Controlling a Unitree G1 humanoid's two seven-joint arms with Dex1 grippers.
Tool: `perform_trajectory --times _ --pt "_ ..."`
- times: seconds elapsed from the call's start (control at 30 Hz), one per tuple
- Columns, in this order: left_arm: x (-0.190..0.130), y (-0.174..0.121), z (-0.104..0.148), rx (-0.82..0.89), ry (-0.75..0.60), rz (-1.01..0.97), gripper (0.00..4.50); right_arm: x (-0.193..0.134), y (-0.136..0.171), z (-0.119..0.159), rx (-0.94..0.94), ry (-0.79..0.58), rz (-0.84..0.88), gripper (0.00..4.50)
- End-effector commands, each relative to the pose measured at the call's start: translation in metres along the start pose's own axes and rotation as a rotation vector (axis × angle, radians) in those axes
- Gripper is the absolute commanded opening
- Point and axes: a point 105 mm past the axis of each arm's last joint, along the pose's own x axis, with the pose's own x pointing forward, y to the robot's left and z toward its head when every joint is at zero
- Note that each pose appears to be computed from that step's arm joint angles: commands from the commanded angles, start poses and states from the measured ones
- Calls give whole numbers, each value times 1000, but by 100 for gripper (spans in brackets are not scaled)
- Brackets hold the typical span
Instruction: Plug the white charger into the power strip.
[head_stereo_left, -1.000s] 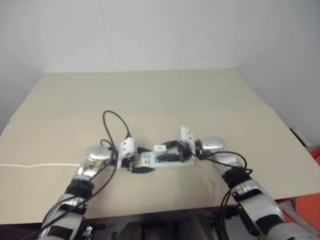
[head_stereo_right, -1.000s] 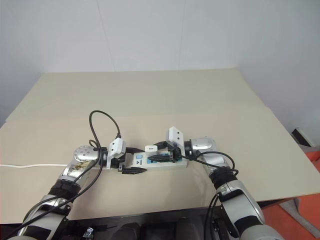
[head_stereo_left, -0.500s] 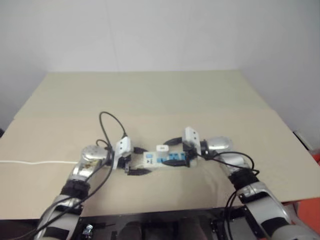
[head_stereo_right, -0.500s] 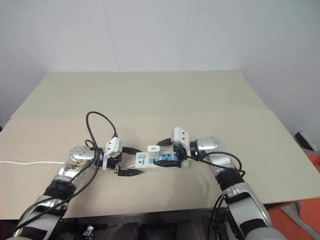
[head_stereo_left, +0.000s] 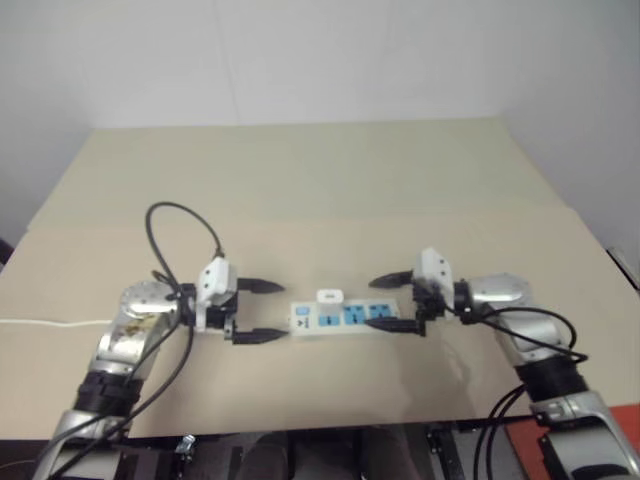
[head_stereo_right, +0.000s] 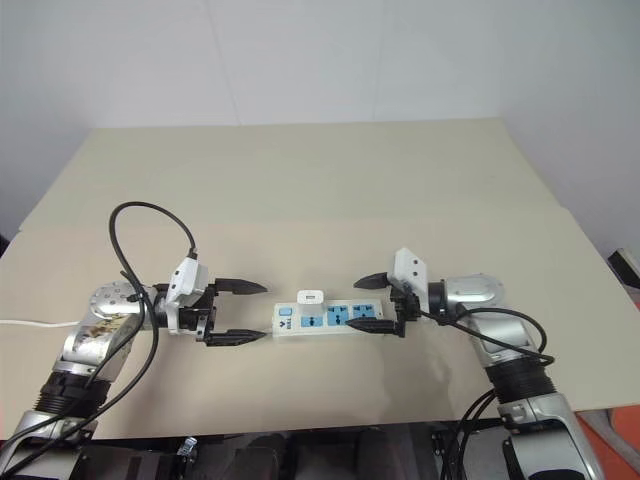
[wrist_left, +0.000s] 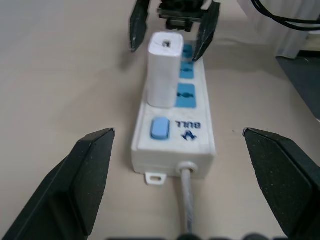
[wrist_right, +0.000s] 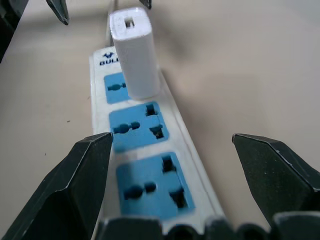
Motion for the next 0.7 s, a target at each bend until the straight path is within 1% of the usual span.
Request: perform_trajectory --times 0.03,0.17,0.33,0.7 --pt "-23 0 12 27 -3 68 448 -29 -6 24 -42 -49 -75 450" --pt "-42 -4 17 14 19 115 448 -51 -6 20 -31 -11 -126 450" --pt "-55 -7 18 -7 46 135 448 -63 -3 16 -20 14 -140 450" --pt "-49 -3 14 -20 38 134 448 -68 -1 14 -22 35 -166 450"
